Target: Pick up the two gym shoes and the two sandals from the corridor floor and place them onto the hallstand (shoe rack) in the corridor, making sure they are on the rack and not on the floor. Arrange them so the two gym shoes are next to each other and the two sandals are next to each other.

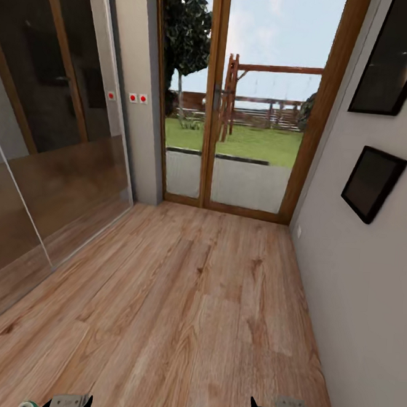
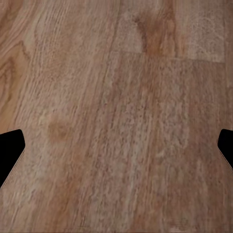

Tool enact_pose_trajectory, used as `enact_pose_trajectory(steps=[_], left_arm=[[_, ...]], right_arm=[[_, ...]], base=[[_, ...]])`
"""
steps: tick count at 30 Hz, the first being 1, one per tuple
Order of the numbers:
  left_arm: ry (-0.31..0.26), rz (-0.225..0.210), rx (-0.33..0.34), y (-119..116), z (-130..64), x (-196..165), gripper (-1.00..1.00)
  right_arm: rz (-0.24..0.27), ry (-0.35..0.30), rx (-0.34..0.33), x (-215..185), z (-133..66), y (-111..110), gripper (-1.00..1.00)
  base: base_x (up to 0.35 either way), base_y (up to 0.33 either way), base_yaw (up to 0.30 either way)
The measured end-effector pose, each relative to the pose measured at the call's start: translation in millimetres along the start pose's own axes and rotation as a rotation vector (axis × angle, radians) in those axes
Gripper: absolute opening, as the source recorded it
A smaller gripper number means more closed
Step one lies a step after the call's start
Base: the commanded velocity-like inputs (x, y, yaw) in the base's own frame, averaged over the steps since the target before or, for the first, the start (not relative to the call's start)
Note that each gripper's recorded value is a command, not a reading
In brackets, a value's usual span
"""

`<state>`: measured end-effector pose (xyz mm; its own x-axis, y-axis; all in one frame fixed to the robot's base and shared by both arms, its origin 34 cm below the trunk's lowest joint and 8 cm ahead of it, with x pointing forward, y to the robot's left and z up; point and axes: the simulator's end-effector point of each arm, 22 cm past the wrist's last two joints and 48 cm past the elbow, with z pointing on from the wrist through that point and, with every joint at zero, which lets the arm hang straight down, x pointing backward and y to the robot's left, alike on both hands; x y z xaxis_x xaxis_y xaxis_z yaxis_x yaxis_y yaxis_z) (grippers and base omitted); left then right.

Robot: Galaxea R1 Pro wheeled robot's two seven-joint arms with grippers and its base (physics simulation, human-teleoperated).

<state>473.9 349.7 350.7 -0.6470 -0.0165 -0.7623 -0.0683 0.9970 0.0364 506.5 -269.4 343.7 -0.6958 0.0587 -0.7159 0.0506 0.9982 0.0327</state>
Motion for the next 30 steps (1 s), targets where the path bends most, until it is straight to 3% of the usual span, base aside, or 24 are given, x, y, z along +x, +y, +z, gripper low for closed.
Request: enact_pose_trajectory(steps=[30], left_arm=[[0.000,0.000,0.000,-0.2,0.0,0.1,1.00]], right_arm=[[0.000,0.000,0.000,0.0,0.0,0.4,1.00]], base=[[0.339,0.000,0.008]])
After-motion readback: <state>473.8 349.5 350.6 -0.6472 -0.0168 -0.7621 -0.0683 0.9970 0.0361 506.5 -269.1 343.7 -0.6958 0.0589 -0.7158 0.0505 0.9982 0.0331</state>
